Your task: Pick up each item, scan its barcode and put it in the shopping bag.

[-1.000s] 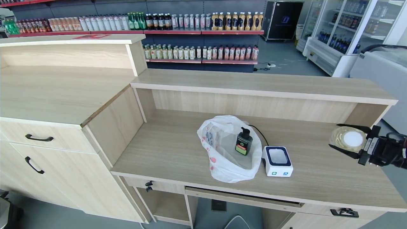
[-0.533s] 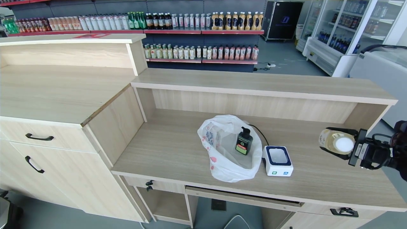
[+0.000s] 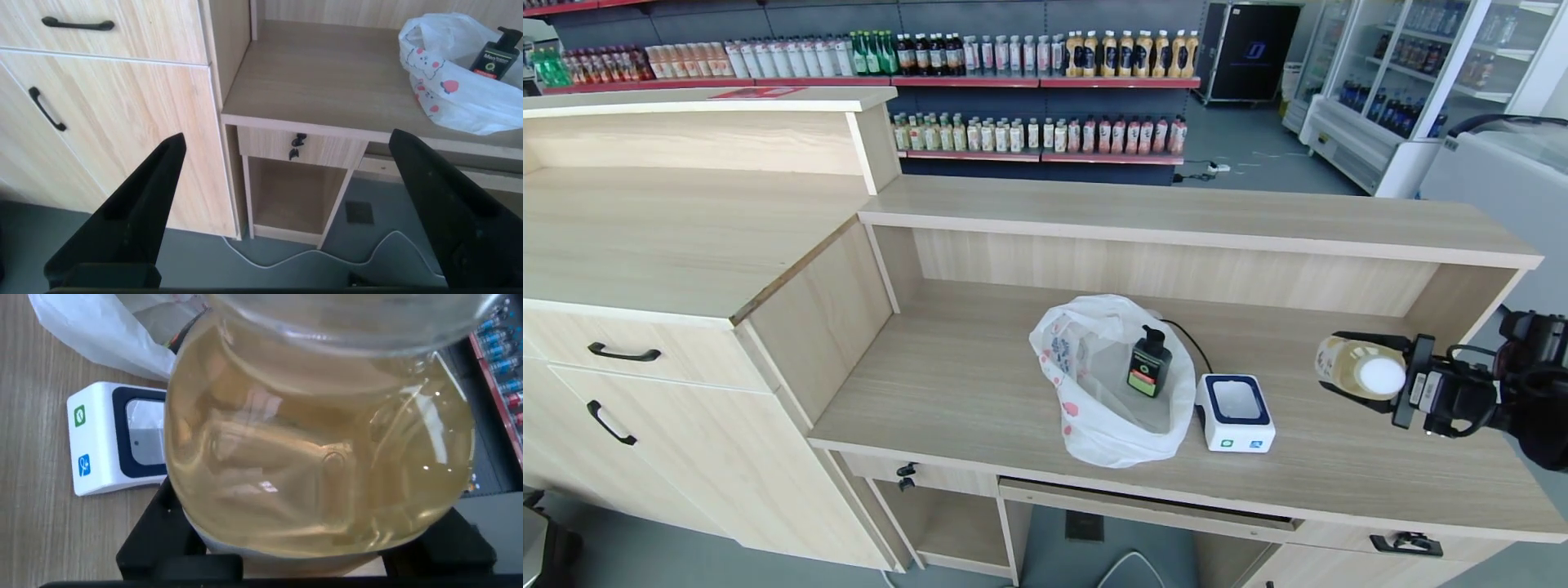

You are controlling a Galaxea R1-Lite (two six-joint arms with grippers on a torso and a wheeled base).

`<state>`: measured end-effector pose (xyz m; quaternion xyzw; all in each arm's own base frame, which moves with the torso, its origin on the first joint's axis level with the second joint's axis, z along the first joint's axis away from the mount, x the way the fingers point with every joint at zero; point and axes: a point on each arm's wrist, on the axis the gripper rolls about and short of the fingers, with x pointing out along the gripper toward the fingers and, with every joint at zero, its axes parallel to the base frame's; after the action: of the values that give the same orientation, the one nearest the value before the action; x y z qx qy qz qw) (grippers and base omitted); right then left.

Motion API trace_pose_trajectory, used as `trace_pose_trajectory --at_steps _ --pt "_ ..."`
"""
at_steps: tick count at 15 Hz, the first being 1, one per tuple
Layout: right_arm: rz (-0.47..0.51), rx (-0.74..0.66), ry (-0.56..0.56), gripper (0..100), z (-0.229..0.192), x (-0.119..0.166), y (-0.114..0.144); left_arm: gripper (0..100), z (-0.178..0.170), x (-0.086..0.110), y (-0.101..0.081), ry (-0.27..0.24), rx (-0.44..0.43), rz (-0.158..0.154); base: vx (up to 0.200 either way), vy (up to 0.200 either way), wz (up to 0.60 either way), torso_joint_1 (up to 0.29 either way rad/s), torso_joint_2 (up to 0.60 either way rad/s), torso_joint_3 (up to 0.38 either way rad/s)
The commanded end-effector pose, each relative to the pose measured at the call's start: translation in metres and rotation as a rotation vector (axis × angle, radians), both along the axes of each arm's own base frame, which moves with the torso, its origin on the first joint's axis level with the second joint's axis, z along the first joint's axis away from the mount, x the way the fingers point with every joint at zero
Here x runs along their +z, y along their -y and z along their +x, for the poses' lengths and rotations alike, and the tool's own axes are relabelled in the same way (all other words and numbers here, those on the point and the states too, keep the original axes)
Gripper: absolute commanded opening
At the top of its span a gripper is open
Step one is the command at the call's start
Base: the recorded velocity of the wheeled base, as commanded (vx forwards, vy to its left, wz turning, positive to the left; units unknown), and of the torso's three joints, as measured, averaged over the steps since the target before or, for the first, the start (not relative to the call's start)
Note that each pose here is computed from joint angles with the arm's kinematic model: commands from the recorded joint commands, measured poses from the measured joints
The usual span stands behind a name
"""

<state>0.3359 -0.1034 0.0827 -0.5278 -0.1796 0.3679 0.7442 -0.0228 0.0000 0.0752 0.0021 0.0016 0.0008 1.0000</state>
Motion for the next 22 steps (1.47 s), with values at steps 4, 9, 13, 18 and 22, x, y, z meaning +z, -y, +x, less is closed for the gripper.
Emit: trace_pose_trajectory --at_steps 4,9,13,18,22 --pt "-0.006 0.019 0.017 0 0.008 -0.003 -0.004 100 0.0 0.0 0.0 0.0 0.0 0.0 0.0 0.0 0.0 0.0 0.0 0.0" --pt "-0.008 0.021 0.002 0 0.011 -0.015 -0.003 100 0.0 0.0 0.0 0.0 0.0 0.0 0.0 0.0 0.0 0.0 0.0 0.0" --pt "-0.006 0.041 -0.004 0 0.019 -0.02 -0.008 100 0.0 0.0 0.0 0.002 0.0 0.0 0.0 0.0 0.0 0.0 0.0 0.0" --pt "-0.004 0.059 -0.006 0 0.024 -0.023 -0.013 100 0.0 0.0 0.0 0.0 0.0 0.0 0.0 0.0 0.0 0.0 0.0 0.0" --pt "-0.002 0.067 -0.015 0 0.027 -0.028 -0.016 100 0.0 0.0 0.0 0.0 0.0 0.0 0.0 0.0 0.0 0.0 0.0 0.0"
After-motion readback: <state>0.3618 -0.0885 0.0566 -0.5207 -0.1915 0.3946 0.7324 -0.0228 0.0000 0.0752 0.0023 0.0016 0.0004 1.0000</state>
